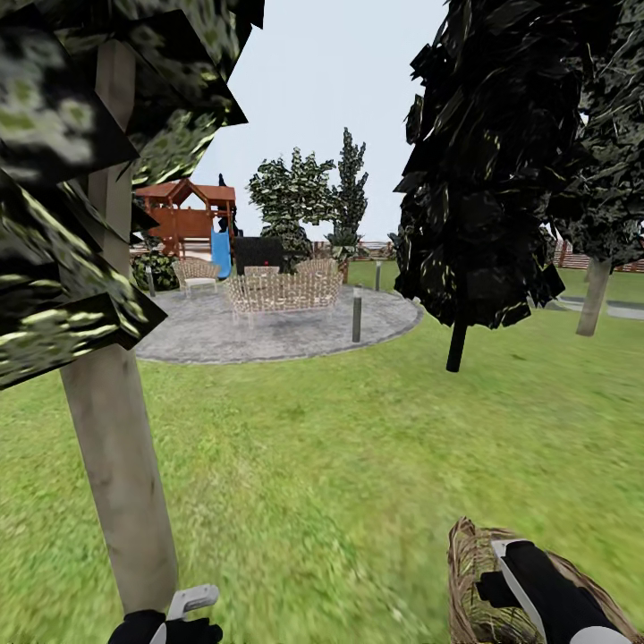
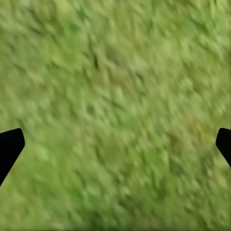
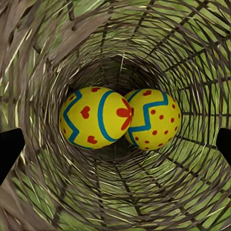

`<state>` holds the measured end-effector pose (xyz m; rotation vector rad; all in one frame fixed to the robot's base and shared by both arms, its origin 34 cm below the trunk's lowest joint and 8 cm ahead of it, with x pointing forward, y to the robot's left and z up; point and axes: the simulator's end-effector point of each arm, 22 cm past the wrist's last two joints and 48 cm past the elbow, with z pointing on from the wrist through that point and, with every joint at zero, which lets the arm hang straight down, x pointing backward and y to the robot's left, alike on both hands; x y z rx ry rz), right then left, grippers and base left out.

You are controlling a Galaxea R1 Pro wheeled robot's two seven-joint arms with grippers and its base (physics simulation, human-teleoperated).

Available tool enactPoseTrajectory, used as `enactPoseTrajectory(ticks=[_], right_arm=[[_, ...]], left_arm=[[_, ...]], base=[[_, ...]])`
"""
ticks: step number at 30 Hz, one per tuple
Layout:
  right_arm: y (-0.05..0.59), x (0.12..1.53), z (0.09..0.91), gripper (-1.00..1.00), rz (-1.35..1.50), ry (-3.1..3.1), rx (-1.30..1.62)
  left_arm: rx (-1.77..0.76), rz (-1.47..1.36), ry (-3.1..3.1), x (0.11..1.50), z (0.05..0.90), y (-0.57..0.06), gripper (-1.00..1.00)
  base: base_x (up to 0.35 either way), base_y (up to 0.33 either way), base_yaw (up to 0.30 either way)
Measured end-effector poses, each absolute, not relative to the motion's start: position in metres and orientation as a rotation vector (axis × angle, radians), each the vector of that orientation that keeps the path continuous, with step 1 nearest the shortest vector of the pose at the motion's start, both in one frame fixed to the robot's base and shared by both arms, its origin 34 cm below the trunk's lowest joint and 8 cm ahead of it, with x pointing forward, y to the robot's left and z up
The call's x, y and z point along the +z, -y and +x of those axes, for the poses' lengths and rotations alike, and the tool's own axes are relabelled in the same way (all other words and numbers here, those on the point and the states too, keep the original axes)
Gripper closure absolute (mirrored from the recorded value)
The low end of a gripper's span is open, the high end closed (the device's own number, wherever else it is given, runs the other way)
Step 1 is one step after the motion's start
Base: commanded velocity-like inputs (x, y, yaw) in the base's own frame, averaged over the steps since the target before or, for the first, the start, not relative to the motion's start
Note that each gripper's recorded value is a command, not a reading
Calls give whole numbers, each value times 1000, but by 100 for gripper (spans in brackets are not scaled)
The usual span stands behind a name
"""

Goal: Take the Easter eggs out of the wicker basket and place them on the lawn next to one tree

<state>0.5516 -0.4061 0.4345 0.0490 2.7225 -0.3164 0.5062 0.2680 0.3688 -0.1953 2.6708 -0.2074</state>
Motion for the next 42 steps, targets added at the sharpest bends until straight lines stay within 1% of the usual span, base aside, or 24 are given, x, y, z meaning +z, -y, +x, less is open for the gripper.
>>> enactPoseTrajectory(ticks=[12, 20, 42], right_arm=[[409, 409, 545, -100, 54, -2721, -321], [416, 392, 540, -100, 112, -2713, -304], [415, 346, 527, -100, 106, -2754, -307]], left_arm=[[-210, -195, -2671, 342, 500, -268, -100], [-209, -193, -2671, 324, 495, -268, -100], [-210, -198, -2711, 280, 479, -267, -100]], base=[[0, 0, 0], [0, 0, 0], [0, 0, 0]])
